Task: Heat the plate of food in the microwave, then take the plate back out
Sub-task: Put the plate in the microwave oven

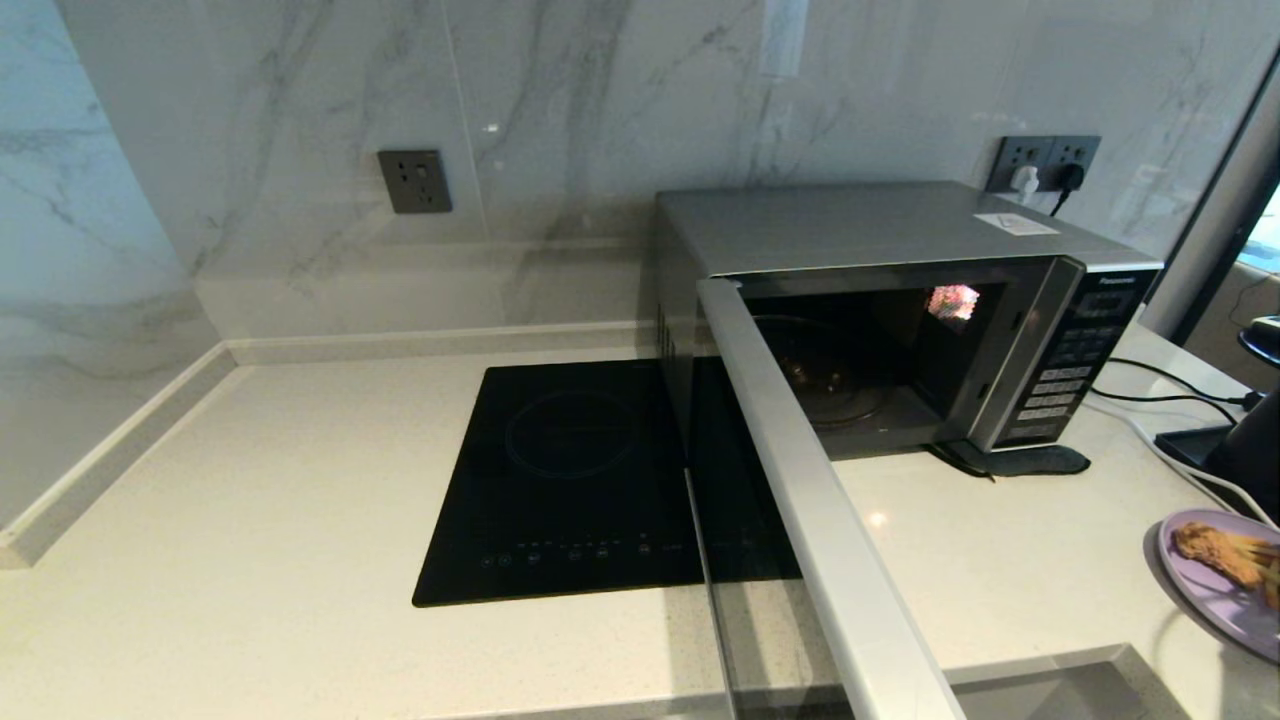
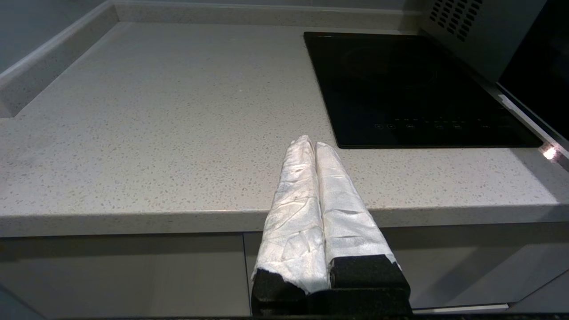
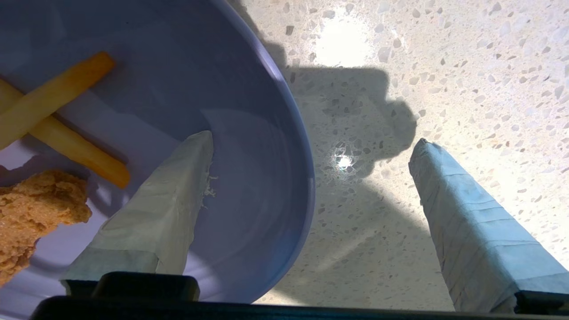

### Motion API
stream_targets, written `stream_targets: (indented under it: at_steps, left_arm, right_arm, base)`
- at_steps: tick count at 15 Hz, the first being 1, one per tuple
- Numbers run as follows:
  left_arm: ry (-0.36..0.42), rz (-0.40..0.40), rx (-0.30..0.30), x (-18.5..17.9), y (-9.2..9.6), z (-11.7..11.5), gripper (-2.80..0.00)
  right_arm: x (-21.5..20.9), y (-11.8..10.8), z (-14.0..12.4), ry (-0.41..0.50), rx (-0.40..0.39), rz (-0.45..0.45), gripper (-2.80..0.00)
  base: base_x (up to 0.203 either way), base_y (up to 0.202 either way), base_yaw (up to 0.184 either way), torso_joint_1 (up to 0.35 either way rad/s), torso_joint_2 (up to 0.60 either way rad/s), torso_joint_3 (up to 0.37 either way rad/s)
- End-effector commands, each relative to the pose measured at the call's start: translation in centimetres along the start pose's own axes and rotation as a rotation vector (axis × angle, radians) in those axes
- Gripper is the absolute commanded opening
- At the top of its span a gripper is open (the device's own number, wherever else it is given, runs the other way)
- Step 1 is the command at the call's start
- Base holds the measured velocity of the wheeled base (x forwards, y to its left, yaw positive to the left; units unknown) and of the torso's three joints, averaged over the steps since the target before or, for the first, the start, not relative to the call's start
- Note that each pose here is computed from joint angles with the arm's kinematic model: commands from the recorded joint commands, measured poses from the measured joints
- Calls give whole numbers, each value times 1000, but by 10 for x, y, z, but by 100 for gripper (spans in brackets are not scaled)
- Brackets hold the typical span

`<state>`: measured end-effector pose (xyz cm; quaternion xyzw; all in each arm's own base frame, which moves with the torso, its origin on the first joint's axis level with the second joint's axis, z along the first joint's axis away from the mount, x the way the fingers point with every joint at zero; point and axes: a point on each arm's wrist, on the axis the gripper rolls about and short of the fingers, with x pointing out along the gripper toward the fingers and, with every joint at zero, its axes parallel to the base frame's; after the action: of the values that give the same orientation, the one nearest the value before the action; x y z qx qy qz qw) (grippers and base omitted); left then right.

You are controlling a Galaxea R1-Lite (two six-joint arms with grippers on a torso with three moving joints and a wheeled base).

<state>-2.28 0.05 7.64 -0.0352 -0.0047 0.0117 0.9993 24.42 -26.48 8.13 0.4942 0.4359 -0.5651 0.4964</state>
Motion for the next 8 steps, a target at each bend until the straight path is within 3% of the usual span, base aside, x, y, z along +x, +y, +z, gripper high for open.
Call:
stream_targets:
  at_steps: [1,4,5,8]
  left_arm:
    - [1,1,-2,0,0,0,-280]
    - [1,1,0,0,0,0,-280]
    - [1,1,0,0,0,0,-280]
    - [1,1,0,0,0,0,-280]
  right_arm:
    - [2,-1,1,7,7,-11,0]
    - [4,-1,1,9,7,-12,0]
    - [5,-1,1,11,5,-13,-280]
    - [5,0,1,12,5,-13,-280]
  base:
    - [0,0,0,0,0,0]
    - [0,0,0,0,0,0]
    - [0,0,0,0,0,0]
    - [0,0,0,0,0,0]
